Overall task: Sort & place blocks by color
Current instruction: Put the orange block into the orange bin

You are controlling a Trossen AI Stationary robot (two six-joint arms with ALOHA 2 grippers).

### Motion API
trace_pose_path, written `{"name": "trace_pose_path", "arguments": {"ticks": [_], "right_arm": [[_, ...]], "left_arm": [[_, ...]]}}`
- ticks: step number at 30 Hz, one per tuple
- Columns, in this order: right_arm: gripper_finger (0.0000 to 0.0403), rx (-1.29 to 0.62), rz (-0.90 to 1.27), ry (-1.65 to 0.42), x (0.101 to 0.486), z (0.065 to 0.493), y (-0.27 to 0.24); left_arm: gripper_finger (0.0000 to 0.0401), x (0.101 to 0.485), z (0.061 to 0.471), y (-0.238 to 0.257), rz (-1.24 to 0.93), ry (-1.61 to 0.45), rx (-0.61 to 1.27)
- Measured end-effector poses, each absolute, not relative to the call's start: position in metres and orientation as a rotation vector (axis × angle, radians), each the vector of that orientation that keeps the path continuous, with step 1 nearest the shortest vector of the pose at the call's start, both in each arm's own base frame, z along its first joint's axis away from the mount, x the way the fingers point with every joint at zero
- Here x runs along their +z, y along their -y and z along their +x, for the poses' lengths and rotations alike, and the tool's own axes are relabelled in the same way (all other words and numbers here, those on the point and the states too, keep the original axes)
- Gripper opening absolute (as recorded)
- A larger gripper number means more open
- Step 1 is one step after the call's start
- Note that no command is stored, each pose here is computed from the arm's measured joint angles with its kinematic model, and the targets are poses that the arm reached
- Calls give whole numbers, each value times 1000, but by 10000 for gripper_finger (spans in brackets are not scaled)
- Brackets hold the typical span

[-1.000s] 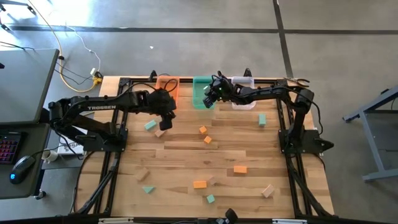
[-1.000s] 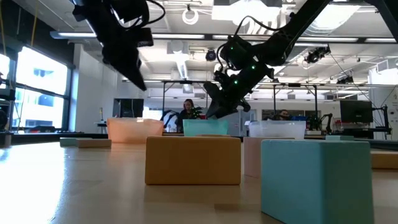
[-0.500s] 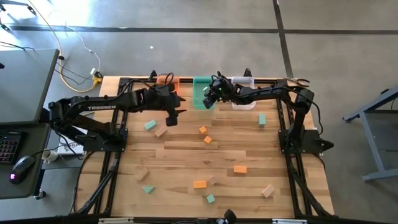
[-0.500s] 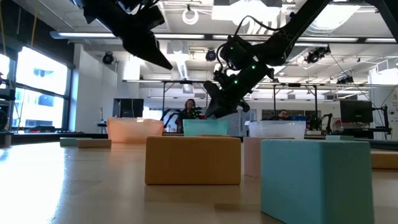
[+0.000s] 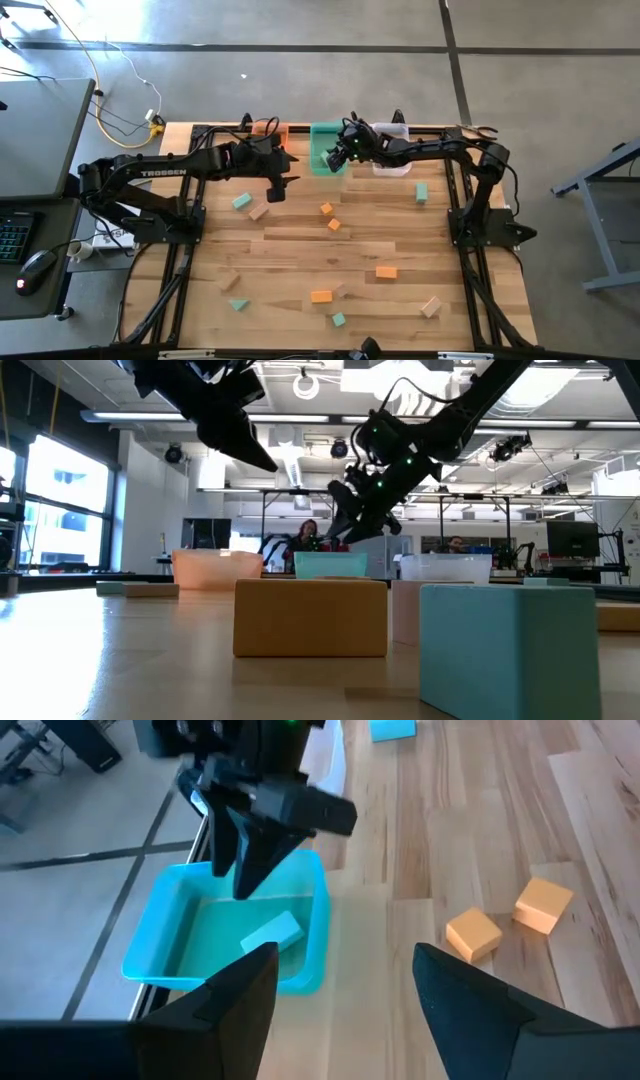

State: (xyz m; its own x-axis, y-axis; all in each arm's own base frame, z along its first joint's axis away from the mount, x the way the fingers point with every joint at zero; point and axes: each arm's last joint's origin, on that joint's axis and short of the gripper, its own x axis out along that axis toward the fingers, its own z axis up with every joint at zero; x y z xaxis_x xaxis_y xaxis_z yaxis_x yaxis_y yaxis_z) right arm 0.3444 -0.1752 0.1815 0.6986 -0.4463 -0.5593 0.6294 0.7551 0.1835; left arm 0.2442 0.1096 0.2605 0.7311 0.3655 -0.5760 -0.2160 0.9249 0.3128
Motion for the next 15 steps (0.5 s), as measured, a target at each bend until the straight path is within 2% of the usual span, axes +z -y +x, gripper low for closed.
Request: {"name": "trace_pose_path", "arguments": {"ticks": [7,11,15], "right_arm": [[204,-461,372,-456,216,337,166],[204,-295,410,-461,226,336,152],[204,-172,357,-481,230,343,129]], "left_arm": [[258,261,243,-113,167,-680,477],[262,258,240,-113,136,-716,532],[260,254,236,-112,124,-776,542]]}}
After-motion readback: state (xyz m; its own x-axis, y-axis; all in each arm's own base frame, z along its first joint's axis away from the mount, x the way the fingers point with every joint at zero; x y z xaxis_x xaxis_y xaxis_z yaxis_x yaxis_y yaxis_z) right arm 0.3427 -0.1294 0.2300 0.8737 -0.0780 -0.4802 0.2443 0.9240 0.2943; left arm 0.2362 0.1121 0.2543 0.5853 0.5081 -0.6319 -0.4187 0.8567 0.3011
